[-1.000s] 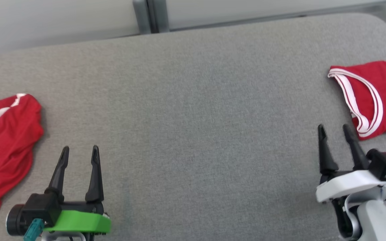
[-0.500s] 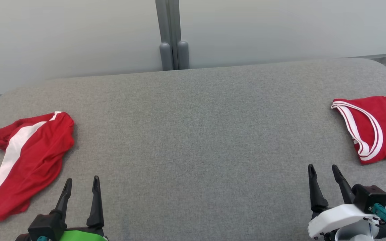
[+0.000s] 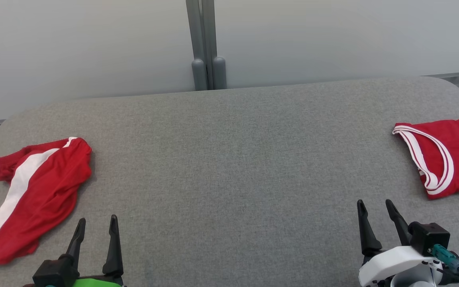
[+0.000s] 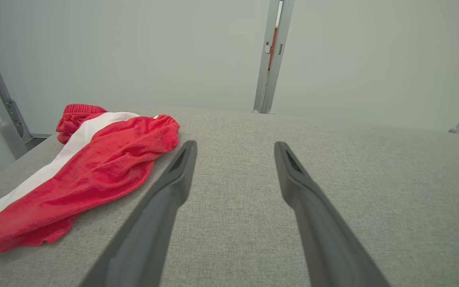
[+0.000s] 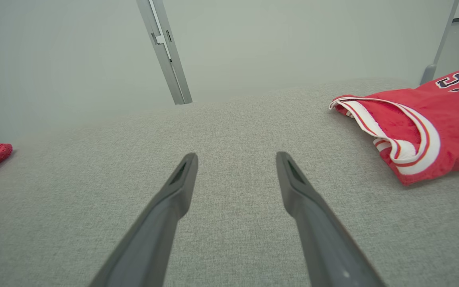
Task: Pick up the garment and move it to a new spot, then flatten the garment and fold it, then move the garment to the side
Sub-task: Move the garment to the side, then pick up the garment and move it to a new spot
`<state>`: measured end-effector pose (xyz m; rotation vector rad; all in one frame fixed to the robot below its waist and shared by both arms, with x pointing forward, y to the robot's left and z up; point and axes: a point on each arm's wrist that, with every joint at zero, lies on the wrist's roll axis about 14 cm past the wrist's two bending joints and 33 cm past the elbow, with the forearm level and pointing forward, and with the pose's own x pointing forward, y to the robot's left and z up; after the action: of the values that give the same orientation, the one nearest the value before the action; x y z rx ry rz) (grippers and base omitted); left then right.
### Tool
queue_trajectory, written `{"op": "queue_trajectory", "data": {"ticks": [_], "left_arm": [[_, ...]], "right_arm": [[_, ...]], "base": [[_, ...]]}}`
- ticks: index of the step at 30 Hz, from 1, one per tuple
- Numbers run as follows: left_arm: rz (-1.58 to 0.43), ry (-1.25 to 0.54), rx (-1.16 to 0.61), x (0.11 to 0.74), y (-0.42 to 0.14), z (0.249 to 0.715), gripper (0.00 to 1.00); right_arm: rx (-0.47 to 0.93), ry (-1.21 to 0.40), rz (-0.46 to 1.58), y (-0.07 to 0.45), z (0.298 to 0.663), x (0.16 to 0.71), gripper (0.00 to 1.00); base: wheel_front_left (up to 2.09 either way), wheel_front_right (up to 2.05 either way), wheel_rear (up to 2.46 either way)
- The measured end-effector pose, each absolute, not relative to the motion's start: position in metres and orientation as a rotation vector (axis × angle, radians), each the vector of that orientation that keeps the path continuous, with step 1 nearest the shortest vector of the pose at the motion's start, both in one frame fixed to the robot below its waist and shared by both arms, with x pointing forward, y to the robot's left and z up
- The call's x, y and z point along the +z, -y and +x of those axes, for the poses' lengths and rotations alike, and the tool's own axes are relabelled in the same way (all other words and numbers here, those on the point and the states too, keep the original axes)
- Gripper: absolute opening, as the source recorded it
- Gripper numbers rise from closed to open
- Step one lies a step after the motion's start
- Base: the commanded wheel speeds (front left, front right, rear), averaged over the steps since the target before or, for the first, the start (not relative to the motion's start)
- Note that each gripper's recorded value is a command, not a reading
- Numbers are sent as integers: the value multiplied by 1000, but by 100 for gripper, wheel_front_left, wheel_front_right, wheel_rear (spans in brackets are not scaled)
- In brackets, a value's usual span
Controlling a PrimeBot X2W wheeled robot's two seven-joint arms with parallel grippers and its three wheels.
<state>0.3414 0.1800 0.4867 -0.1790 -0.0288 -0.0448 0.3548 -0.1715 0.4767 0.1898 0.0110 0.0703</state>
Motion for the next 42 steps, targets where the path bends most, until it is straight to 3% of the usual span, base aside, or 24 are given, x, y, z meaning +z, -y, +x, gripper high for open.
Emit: {"op": "queue_trajectory", "data": {"ticks": [15,42], "left_arm": [[-186,40,13,488,-198,334,100],[-157,85,475,487,-319,220,100]], "right_arm": [[130,-8,171,152,363,479,100],[570,-44,172,1,382,483,100]], "base": [[0,0,0],[0,0,0]]}}
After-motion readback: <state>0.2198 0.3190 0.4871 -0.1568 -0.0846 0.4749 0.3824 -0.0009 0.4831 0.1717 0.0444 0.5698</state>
